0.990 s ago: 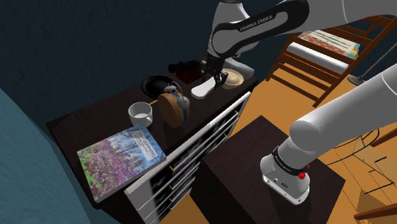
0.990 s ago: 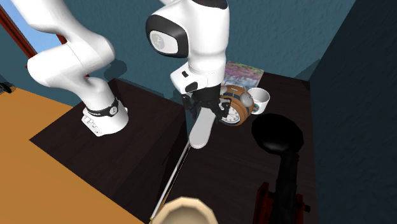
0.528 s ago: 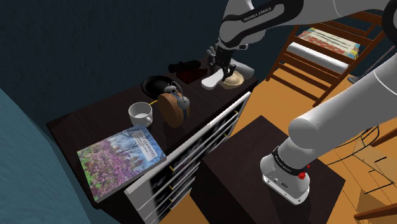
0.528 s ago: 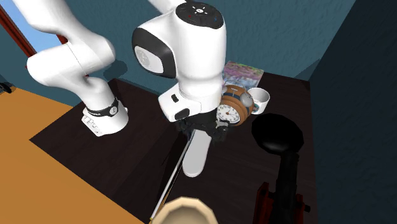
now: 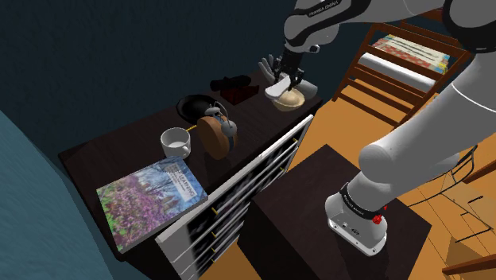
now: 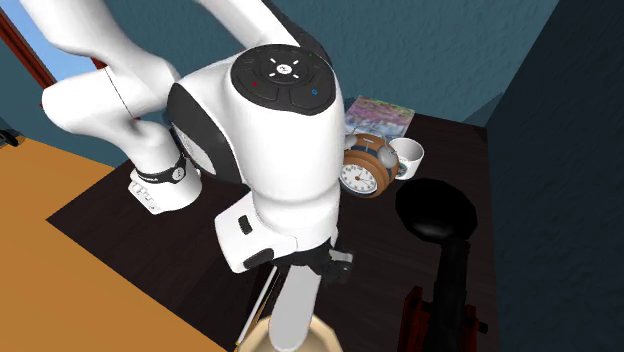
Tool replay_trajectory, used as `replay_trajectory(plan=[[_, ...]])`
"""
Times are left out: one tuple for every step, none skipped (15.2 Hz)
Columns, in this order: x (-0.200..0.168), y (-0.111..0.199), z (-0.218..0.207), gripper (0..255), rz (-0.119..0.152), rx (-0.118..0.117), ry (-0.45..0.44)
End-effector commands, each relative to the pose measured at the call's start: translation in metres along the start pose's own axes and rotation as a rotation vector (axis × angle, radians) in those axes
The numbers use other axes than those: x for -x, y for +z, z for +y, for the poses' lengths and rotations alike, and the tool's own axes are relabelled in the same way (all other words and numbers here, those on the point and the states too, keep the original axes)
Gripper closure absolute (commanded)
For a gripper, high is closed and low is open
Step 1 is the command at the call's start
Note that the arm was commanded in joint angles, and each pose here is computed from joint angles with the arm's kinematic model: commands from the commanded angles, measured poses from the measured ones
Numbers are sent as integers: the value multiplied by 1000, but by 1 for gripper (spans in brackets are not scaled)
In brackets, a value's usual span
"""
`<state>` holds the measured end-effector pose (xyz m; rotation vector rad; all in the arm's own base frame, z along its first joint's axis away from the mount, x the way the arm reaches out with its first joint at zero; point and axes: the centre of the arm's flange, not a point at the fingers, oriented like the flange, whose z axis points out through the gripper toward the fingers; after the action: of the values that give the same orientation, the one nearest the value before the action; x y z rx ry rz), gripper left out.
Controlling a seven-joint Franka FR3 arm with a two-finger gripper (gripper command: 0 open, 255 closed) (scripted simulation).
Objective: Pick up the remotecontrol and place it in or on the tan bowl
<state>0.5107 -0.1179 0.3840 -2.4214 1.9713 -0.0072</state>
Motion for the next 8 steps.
replay_trajectory(plan=[[-28,-1,0,255,0,0,-2],[-41,-1,-1,255,0,0,-2],[-54,-2,-3,255,0,0,-2],[-67,-2,-4,255,0,0,-2],[-81,-2,-5,255,0,0,-2],[-94,-3,-6,255,0,0,-2],[-107,-3,-7,255,0,0,-2],[-119,-4,-8,255,0,0,-2]])
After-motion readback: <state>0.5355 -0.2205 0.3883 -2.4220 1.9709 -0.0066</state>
